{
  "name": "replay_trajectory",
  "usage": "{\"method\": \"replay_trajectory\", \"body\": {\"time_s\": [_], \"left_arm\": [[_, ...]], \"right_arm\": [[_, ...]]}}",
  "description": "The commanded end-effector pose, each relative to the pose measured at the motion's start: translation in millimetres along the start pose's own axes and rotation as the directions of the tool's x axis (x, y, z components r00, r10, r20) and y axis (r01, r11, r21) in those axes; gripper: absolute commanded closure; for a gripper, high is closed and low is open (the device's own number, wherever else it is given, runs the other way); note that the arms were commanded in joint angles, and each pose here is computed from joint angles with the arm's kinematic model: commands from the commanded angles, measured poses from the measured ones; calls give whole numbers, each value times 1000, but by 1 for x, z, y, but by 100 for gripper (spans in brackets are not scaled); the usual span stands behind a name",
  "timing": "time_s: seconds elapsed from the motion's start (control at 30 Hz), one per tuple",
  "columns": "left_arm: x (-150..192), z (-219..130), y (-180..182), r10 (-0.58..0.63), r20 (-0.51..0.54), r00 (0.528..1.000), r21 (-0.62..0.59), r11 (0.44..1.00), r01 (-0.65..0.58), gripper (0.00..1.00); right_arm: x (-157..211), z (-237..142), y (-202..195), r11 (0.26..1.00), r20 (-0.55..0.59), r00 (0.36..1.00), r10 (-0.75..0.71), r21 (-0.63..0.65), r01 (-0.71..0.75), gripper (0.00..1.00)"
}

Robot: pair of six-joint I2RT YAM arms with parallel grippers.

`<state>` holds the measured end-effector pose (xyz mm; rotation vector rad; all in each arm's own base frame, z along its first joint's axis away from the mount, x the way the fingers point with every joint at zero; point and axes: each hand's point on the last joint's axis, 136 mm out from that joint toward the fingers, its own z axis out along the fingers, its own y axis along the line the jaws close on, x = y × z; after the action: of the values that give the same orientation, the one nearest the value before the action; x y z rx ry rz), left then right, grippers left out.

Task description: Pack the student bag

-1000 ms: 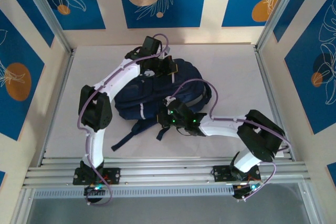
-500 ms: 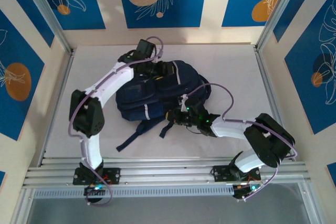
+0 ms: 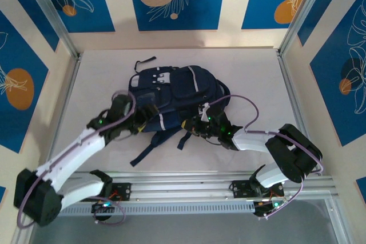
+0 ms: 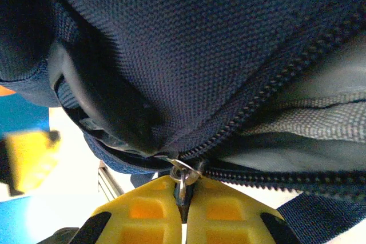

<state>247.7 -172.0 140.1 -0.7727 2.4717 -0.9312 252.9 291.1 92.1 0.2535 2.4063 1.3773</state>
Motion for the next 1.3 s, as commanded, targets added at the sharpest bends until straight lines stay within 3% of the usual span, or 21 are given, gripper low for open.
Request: {"method": "replay_trajectory", "body": {"time_s": [0.0,0.23,0.33,0.53,0.83,1.27], "left_arm": [[-16,-5,18,-268,170,948,79,963,258,15],[-25,8,21,-293,223,930,98,956,277,14],[-27,20,23,-307,229,924,106,951,290,20],[-19,41,31,-324,194,926,87,946,313,50],[-34,22,43,-275,308,911,49,961,274,99],[-55,0,62,-208,402,892,-43,969,245,100]], "right_arm": [[-2,2,11,999,10,1000,22,-47,-22,100],[3,7,16,998,-14,1000,12,-57,-13,100],[4,7,16,998,-15,1000,12,-55,-13,100],[1,5,15,999,-5,1000,16,-49,-16,100],[-5,2,5,999,20,999,32,-22,-32,100],[-32,-39,-20,997,121,990,68,28,-72,100]]}}
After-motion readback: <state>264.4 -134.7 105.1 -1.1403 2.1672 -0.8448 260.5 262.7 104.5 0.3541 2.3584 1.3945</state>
